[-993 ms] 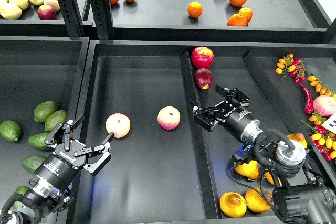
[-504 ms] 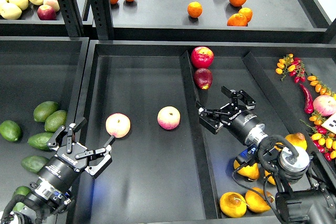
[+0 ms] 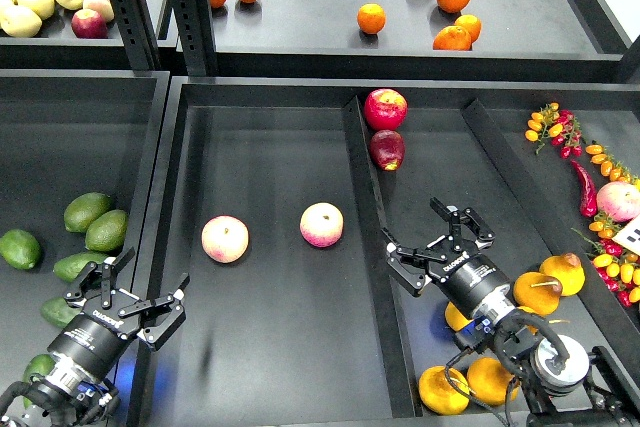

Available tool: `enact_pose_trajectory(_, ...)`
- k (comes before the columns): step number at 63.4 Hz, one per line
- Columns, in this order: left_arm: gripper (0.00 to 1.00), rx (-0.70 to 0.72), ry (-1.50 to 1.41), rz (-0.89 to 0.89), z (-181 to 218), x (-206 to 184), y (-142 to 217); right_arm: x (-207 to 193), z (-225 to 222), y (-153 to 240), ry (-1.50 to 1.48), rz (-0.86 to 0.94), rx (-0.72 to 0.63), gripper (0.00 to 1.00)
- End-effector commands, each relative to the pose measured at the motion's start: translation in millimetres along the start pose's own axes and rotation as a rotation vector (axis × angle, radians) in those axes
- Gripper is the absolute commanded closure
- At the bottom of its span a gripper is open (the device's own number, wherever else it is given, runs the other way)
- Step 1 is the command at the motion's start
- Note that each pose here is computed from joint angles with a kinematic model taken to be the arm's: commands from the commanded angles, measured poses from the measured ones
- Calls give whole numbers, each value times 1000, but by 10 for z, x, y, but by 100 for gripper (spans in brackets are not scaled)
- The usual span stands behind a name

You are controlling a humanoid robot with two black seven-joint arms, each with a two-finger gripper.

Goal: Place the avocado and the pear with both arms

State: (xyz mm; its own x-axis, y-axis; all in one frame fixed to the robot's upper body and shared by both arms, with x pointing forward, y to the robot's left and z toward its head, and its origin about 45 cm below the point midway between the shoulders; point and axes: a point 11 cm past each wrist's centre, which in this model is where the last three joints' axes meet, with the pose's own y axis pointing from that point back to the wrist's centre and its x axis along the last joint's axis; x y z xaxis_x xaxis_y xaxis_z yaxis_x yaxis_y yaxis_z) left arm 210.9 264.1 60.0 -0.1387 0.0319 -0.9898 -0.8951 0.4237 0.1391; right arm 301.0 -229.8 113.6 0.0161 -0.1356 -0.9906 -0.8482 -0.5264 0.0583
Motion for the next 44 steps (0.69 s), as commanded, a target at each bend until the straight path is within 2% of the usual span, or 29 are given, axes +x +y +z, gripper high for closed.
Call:
enact_pose_trajectory(1,1,9,-12,-36,-6,-117,-63,-171,-103,13,23,-49,43,0)
enact_pose_trajectory(7,1,24,-42,-105,-21,-355,-144,-362,-93,6,51,-101,40,0)
enact_pose_trajectory(18,1,56,-98,-200,-79,-703,-237,-438,-33,-33,68,-127,20,0)
enact_pose_trajectory(23,1,61,-116,-194,-82,-699,-241,-462,-81,-47,69,-135,56,0)
enact_pose_trajectory(34,1,39,-130,-198,-55,-724,-314,-481,-290,-64,29,-151,224,0)
enact_pose_trajectory(44,1,64,-118,-184,-140,-663,-362,-360,-182,-92,-91,-146,233,0)
